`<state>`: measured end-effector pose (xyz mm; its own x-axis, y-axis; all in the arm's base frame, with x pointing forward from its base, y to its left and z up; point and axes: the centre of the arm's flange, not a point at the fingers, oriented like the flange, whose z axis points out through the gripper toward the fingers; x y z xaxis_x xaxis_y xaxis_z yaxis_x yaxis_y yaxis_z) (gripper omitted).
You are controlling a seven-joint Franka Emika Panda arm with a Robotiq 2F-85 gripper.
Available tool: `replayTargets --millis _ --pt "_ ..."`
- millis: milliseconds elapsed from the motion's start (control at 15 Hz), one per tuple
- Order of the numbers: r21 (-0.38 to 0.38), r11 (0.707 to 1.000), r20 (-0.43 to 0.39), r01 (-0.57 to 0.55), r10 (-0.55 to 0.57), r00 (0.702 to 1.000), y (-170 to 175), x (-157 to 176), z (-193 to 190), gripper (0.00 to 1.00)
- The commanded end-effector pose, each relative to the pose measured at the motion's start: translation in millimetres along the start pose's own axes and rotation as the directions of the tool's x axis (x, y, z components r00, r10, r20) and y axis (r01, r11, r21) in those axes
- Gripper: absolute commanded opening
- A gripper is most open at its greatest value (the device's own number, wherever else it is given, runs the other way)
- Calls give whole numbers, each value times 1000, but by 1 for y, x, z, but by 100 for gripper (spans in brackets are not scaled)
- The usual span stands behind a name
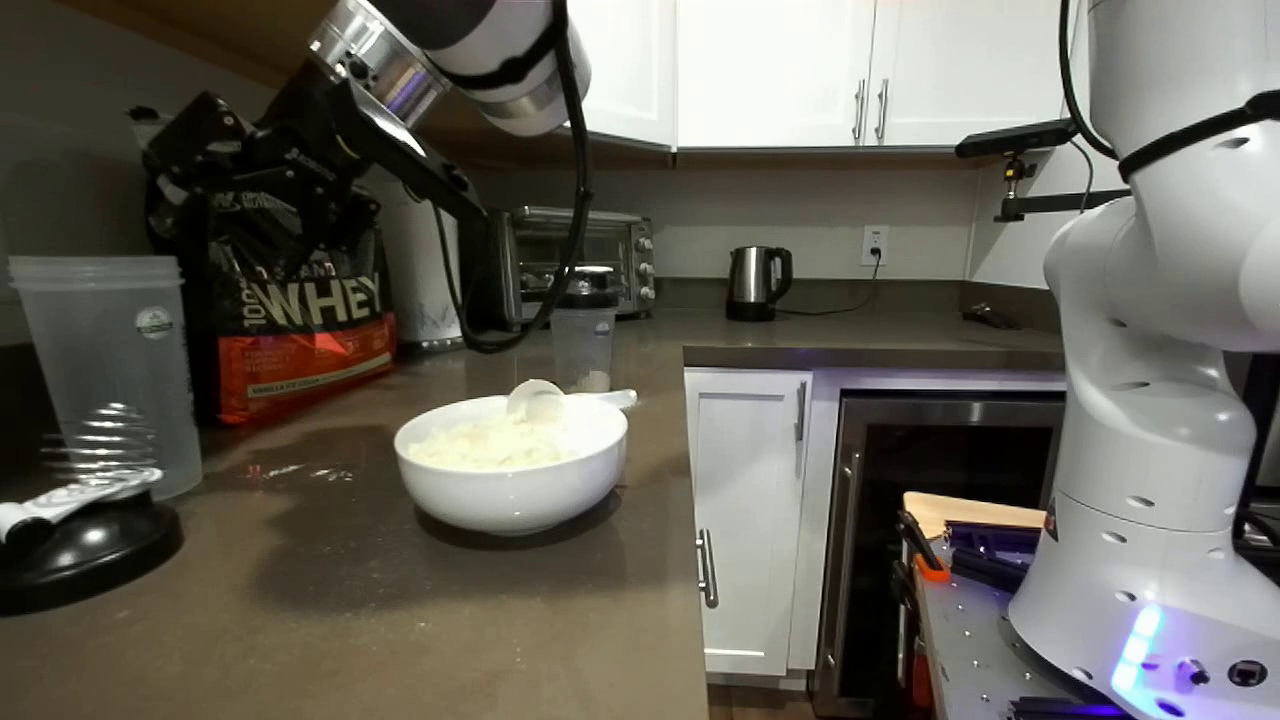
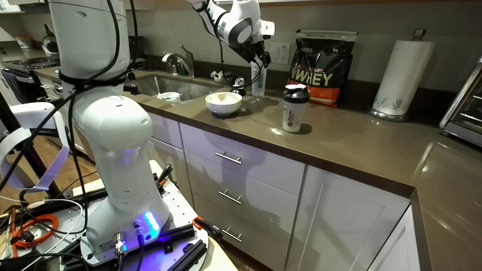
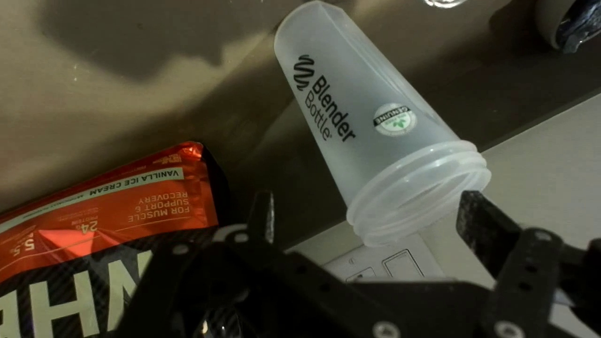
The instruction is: Move the clear cup forward
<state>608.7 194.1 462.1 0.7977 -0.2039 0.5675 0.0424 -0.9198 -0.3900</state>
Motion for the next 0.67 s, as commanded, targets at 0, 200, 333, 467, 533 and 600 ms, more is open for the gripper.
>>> replayTargets --millis 0,200,333,467,533,600 --pt "4 1000 -24 -20 20 1000 -7 14 8 100" --pt "-1 1000 -27 -30 29 999 -6 15 16 100" --pt "-6 999 -25 -34 34 999 -5 14 23 100" --pt "-7 999 -22 -38 38 999 -4 14 29 100" --pt "-8 999 -22 -39 39 999 -4 14 31 100" --pt "-8 999 -22 -42 42 999 -4 14 33 100"
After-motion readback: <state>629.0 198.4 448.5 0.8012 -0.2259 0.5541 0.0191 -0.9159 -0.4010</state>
